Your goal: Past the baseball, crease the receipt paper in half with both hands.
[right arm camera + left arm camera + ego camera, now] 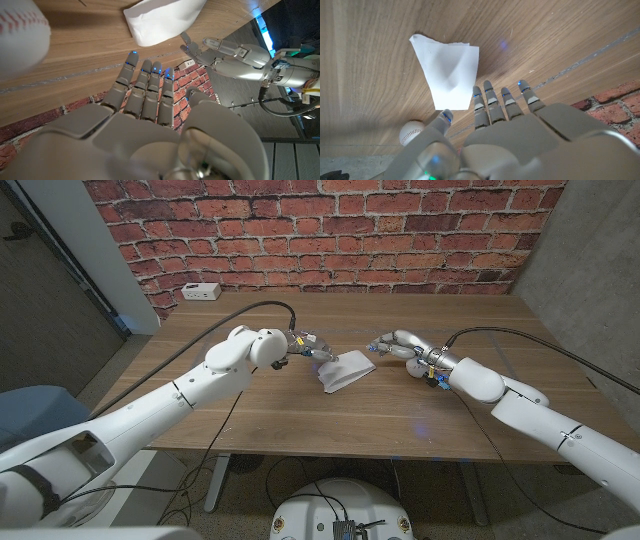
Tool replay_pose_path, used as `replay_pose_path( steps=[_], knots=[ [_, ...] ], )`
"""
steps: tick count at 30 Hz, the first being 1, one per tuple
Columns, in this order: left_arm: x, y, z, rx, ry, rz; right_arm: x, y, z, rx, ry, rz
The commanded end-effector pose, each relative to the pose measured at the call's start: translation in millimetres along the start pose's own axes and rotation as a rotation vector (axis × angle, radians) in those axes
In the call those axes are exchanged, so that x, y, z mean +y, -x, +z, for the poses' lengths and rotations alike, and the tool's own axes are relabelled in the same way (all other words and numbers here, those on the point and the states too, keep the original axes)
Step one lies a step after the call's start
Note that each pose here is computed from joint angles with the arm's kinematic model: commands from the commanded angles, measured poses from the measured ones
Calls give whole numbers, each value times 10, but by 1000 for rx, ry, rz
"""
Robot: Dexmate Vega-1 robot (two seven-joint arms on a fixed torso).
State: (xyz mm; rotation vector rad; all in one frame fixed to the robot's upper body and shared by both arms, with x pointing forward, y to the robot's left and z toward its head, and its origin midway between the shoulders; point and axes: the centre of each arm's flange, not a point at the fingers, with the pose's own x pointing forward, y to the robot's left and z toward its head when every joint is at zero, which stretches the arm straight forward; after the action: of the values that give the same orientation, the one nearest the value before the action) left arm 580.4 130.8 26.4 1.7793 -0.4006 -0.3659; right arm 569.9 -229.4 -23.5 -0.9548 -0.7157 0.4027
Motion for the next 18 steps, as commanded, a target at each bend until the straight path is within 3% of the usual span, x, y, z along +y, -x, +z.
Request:
replay_pose_path(
  steps=[1, 6, 9, 13, 18],
  knots=[
    [102, 93, 52, -60, -10, 93, -62, -63, -12, -4, -4, -15],
    [88, 185, 168, 70, -159, 239, -61, -91, -16, -5, -4, -9],
    [84, 188, 154, 35, -133, 251, -65, -97, -24, -4, -6, -10],
    [79, 111, 100, -8, -89, 172, -74, -97, -23, -5, -7, -13],
    [39, -40, 60, -108, 6, 61, -83, -94, -15, -8, -7, -18]
  ],
)
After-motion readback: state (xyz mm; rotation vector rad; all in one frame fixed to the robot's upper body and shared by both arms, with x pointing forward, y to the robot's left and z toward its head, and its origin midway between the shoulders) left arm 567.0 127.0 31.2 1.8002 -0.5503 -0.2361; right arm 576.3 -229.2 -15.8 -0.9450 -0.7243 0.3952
